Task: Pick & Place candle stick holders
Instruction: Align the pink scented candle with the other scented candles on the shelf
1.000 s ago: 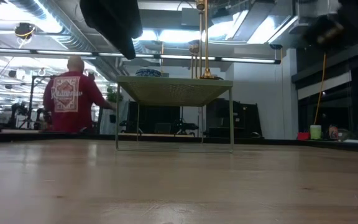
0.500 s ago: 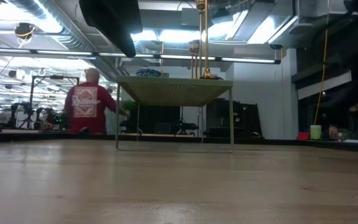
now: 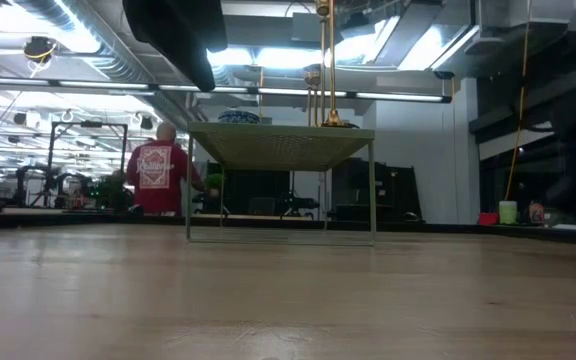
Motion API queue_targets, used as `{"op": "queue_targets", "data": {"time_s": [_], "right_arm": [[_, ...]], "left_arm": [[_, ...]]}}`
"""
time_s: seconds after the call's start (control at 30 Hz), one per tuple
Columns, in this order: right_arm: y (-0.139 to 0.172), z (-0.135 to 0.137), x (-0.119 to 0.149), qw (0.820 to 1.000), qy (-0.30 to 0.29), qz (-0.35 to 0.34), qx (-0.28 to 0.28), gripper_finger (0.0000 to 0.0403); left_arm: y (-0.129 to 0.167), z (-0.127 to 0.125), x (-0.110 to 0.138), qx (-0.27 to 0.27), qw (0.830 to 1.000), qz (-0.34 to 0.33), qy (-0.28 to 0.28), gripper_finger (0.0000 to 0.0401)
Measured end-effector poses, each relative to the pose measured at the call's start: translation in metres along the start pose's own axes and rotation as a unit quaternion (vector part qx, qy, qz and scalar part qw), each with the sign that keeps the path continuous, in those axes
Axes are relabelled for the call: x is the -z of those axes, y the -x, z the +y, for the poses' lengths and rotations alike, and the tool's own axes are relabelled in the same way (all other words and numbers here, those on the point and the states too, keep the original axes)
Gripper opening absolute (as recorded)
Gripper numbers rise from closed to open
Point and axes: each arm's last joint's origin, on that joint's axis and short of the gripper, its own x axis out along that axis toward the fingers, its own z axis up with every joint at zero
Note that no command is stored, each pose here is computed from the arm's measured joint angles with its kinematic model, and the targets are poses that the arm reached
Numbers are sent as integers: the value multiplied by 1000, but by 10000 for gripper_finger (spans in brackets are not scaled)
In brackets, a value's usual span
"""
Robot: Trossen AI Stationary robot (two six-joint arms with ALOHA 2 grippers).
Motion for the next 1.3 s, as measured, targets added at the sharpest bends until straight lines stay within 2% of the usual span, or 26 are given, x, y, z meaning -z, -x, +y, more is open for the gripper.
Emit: {"op": "queue_targets", "data": {"time_s": [0.13,0.33,0.53,0.93,1.03,1.3], "right_arm": [[-2,2,5,1000,-16,7,-5,14],[-3,15,6,999,14,-7,-34,14],[-7,21,9,1000,12,-28,-8,14],[-43,32,6,998,18,-51,-42,14],[-52,36,1,998,19,-53,-43,14],[-81,47,-37,992,97,-84,11,14]], "left_arm": [[0,0,0,0,1000,0,4,342],[0,0,0,-2,1000,-1,4,342],[0,0,0,-6,1000,-5,4,342],[0,1,-1,-14,1000,-13,4,342],[0,1,-1,-14,1000,-13,4,342],[-1,3,-3,-16,1000,-14,8,342]]}}
